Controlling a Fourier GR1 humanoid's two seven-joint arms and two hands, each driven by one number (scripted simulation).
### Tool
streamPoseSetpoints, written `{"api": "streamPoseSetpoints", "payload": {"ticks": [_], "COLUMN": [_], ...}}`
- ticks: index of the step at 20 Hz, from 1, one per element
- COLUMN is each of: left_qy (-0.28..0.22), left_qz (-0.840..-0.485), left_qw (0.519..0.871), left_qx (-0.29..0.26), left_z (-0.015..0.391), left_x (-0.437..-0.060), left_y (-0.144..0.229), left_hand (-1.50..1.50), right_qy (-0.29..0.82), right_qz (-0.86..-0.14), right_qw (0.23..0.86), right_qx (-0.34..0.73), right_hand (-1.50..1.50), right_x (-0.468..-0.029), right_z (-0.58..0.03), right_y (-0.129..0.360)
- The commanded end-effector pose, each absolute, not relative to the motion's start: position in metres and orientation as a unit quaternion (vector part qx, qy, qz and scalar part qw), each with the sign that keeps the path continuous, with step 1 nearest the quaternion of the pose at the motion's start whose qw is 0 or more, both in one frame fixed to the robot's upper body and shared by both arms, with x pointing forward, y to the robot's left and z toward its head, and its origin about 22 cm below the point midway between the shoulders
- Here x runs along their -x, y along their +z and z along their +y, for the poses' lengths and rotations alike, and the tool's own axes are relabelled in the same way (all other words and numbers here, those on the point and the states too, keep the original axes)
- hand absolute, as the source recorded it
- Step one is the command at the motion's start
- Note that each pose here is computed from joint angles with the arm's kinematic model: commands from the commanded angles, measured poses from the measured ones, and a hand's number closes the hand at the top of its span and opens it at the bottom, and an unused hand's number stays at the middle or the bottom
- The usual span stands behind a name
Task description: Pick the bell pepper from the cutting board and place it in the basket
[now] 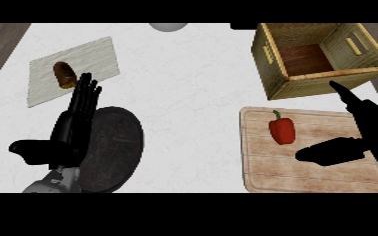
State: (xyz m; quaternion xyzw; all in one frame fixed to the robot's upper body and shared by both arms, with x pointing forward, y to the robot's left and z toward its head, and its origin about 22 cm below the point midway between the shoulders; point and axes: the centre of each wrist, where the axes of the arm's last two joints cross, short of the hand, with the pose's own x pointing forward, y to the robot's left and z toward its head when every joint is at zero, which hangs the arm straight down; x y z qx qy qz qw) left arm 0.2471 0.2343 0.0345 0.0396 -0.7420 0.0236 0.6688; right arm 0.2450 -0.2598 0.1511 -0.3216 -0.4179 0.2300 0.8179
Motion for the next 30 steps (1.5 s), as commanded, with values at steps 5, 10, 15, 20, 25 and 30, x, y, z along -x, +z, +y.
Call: {"api": "streamPoseSetpoints", "payload": {"ticks": [5,10,15,20,25,30], "left_qy": [0.024,0.023,0.031,0.017,0.02,0.027], "left_qz": [-0.739,-0.745,-0.743,-0.745,-0.746,-0.739], "left_qw": [0.673,0.665,0.667,0.666,0.665,0.671], "left_qx": [-0.029,-0.05,-0.047,-0.032,-0.039,-0.042], "left_z": [0.217,0.244,0.241,0.227,0.24,0.215], "left_x": [-0.249,-0.255,-0.25,-0.244,-0.24,-0.232], "left_y": [0.032,0.053,0.027,0.03,0.042,0.032], "left_hand": [0.0,0.0,0.0,0.0,0.0,0.0], "right_qy": [0.197,0.195,0.195,0.197,0.204,0.2], "right_qz": [-0.372,-0.364,-0.363,-0.358,-0.342,-0.348], "right_qw": [0.837,0.837,0.84,0.844,0.853,0.853], "right_qx": [0.35,0.358,0.353,0.348,0.338,0.333], "right_hand": [-1.5,-1.5,-1.5,-1.5,-1.5,-1.5], "right_x": [-0.256,-0.259,-0.266,-0.294,-0.287,-0.275], "right_z": [-0.233,-0.25,-0.226,-0.233,-0.245,-0.228], "right_y": [0.126,0.122,0.102,0.085,0.085,0.055]}}
